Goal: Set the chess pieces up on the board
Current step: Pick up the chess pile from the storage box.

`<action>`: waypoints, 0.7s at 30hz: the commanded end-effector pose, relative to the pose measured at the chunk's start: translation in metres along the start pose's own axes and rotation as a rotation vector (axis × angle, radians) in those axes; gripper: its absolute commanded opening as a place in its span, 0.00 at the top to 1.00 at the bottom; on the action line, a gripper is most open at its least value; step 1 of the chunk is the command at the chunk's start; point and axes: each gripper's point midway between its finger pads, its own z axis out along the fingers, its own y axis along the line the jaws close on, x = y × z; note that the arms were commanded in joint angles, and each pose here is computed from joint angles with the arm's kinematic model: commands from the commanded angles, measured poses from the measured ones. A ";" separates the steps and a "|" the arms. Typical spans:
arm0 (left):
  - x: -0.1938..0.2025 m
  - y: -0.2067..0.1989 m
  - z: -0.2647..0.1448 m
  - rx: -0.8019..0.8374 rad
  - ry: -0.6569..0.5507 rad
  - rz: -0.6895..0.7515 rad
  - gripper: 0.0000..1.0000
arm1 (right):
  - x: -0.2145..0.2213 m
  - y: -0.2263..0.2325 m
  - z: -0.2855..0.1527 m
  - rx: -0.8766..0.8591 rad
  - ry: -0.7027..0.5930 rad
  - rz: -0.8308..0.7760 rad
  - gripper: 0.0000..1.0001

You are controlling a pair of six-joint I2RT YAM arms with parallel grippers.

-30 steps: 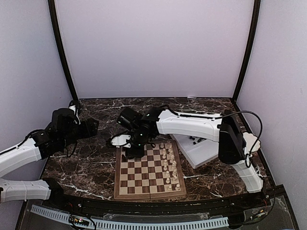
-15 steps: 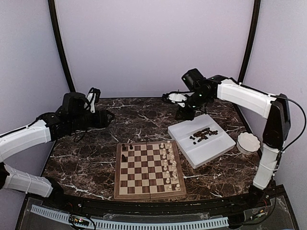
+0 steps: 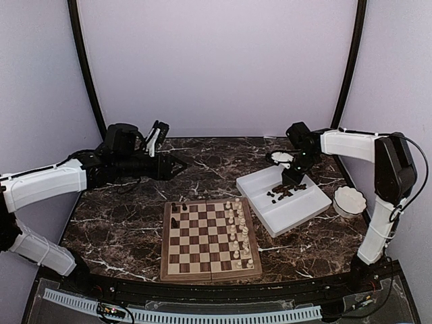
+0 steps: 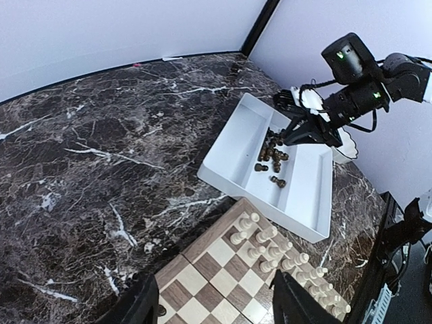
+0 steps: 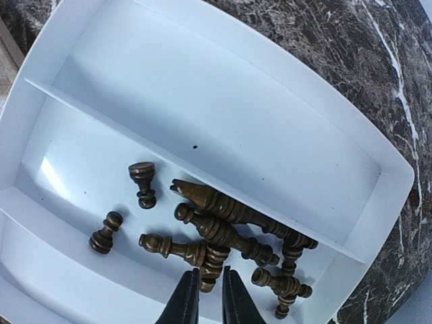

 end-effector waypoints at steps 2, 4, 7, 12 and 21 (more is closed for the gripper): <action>-0.014 -0.026 0.002 0.075 -0.025 0.058 0.40 | -0.005 -0.023 0.004 0.080 -0.028 -0.009 0.87; -0.012 -0.028 0.004 0.076 -0.022 0.058 0.40 | -0.003 -0.023 0.008 0.075 -0.015 -0.029 0.87; -0.010 -0.030 0.005 0.077 -0.016 0.058 0.39 | -0.003 -0.020 0.013 0.053 -0.008 -0.053 0.87; -0.005 -0.030 0.006 0.075 -0.008 0.049 0.39 | 0.002 -0.016 0.024 0.017 0.021 -0.074 0.87; -0.002 -0.032 0.009 0.087 -0.003 0.042 0.39 | 0.022 -0.003 0.046 -0.043 0.093 -0.100 0.78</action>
